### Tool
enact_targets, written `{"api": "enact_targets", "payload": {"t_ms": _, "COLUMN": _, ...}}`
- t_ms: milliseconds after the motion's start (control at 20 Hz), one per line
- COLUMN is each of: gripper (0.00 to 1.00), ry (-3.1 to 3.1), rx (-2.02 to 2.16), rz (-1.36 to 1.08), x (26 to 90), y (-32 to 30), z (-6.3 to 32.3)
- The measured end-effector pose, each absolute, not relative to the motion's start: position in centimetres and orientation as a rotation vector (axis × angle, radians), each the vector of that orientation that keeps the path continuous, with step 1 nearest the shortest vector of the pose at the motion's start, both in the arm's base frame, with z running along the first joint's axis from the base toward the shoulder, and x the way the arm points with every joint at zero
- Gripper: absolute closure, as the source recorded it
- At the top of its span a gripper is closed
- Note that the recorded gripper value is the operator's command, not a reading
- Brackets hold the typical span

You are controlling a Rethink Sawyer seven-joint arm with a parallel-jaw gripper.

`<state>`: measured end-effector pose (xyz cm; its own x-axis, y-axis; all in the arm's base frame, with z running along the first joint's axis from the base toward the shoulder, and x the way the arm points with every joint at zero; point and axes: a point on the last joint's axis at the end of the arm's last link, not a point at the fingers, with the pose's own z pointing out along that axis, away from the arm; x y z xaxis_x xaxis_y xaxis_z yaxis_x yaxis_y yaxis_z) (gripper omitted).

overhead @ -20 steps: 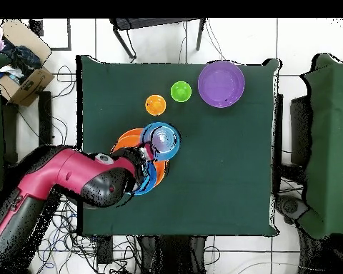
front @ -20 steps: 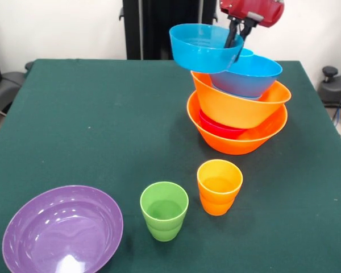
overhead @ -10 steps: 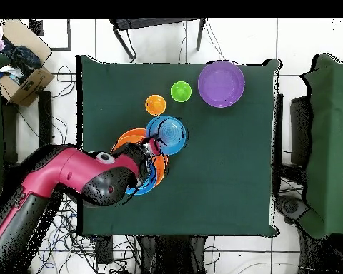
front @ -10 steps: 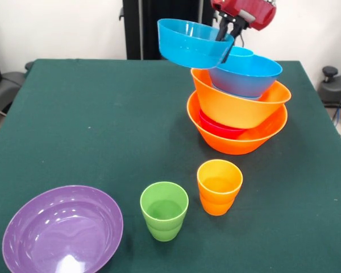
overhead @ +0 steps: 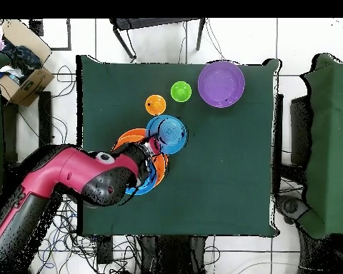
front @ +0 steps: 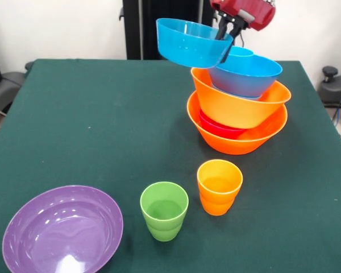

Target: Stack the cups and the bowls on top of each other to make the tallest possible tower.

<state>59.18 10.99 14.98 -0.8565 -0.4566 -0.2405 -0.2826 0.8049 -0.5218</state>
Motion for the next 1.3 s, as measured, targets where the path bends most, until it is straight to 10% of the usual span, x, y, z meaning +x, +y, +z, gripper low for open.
{"api": "enact_targets", "payload": {"t_ms": 1300, "gripper": 1.00, "ry": 2.723, "rx": -0.601, "rz": -0.352, "x": 57.3, "y": 17.6, "z": 20.9}}
